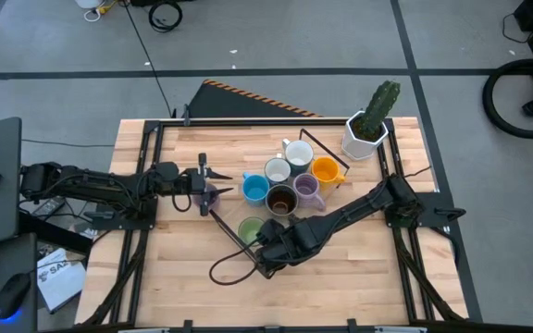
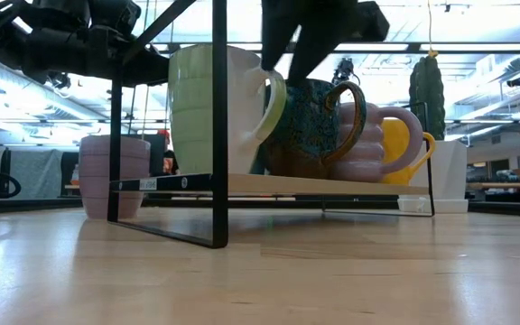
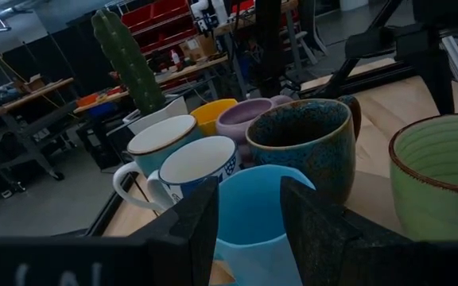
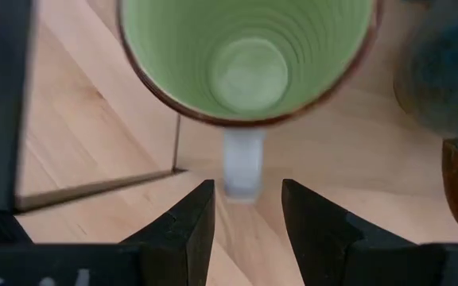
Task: Place coffee mugs
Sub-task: Put the green mug on the shelf
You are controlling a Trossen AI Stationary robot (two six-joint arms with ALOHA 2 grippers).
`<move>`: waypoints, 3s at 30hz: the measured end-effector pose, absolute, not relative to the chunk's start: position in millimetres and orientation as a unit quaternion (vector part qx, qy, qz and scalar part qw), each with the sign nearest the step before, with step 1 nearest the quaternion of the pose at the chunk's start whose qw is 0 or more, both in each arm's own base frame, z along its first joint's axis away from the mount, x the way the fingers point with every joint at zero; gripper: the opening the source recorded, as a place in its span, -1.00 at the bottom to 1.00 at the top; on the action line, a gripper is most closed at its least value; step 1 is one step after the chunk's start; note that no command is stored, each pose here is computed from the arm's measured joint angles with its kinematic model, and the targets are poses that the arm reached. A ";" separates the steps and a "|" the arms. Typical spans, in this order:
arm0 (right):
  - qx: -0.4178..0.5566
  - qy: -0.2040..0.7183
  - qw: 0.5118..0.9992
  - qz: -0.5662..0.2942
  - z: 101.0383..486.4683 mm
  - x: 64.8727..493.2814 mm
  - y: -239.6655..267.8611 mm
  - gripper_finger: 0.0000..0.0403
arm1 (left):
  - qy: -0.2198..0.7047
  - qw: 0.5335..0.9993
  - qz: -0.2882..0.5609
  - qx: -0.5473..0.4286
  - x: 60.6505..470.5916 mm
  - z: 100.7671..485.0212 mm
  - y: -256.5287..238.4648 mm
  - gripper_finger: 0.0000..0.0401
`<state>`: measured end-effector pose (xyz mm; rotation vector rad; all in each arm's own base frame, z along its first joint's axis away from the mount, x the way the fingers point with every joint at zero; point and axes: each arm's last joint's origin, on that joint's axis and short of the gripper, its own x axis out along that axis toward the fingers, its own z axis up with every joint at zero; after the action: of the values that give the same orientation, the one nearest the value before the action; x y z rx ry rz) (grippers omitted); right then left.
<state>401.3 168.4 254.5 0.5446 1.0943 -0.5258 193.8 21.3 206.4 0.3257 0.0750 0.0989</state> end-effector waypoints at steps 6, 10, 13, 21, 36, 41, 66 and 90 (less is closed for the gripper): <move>0.246 0.496 0.795 -0.249 255.1 404.0 165.2 -0.24 | 0.037 0.985 0.049 0.162 193.8 206.4 21.3 -0.29; 0.242 0.492 0.798 -0.249 255.3 405.2 163.5 -0.24 | 0.038 0.985 0.049 0.162 193.8 206.3 21.3 -0.29; 0.239 0.494 0.798 -0.250 252.1 406.7 163.9 -0.25 | 0.038 0.985 0.049 0.162 193.8 206.3 21.3 -0.29; 0.232 0.509 0.792 -0.245 240.9 410.4 165.4 -0.34 | 0.039 0.985 0.049 0.162 193.8 206.1 21.4 -0.29; 0.243 0.511 0.792 -0.229 241.3 412.3 167.2 -0.62 | 0.039 0.985 0.049 0.162 193.8 206.1 21.4 -0.29; 0.258 0.514 0.786 -0.227 241.3 412.3 167.9 -0.60 | 0.039 0.985 0.049 0.162 193.8 206.1 21.4 -0.29; 0.300 0.551 0.751 -0.208 246.0 408.0 170.4 -0.60 | 0.039 0.985 0.049 0.161 193.8 206.0 21.3 -0.29; 0.285 0.534 0.765 -0.219 257.2 408.7 169.4 -0.60 | 0.038 0.985 0.049 0.161 193.8 206.1 21.3 -0.29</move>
<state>408.7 169.4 257.2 0.6188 1.1603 -0.4753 193.8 21.3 206.1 0.3245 0.0774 0.0982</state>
